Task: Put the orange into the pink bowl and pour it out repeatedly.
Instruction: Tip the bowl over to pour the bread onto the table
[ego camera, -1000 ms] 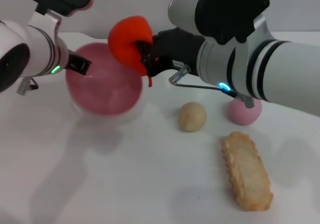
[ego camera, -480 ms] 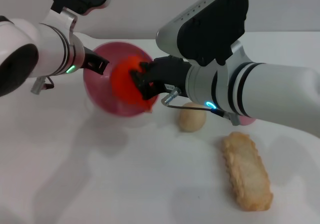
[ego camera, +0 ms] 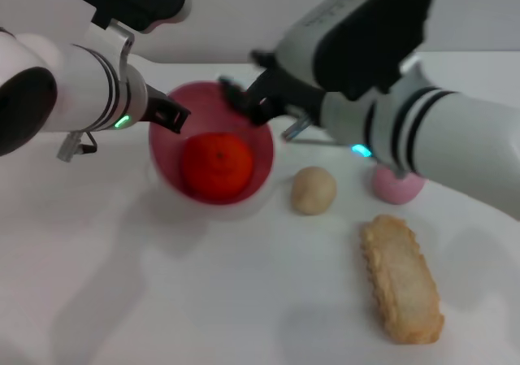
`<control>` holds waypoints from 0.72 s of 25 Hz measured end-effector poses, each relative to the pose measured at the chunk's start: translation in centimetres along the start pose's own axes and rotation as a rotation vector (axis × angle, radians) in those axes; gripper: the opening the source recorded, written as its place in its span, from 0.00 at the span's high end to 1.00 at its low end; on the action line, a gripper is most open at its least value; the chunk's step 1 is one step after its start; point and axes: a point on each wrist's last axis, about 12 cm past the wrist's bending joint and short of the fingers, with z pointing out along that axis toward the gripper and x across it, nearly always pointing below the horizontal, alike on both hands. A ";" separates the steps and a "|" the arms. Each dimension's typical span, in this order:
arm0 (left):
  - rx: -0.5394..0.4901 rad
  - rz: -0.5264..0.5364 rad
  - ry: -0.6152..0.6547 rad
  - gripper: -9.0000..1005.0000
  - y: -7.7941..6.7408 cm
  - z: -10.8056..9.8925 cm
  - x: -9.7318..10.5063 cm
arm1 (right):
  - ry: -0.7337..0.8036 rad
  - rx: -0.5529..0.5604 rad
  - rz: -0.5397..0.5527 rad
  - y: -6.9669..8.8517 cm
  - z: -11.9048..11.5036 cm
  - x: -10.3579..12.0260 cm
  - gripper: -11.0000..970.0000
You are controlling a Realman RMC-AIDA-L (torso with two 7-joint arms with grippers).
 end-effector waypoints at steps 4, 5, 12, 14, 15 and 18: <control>0.030 0.007 -0.007 0.95 -0.4 -0.1 -0.1 | -0.143 0.160 -0.081 -2.5 -1.6 0.8 0.49; 0.036 0.009 -0.009 0.95 -0.5 -0.1 -0.1 | -0.186 0.196 -0.088 -3.2 -2.2 1.2 0.45; 0.092 0.021 -0.047 0.95 -1.4 -0.3 -0.6 | -0.334 0.356 -0.037 -7.1 -5.5 4.5 0.45; 0.096 0.035 -0.058 0.95 -1.7 -0.4 -0.9 | -0.317 0.372 -0.018 -7.5 -5.7 5.6 0.45; 0.097 0.041 -0.064 0.95 -1.9 -0.5 -1.0 | -0.304 0.374 -0.007 -7.5 -5.7 6.1 0.45; 0.101 0.048 -0.079 0.95 -2.1 -0.7 -1.4 | -0.273 0.373 0.027 -7.5 -5.6 7.3 0.45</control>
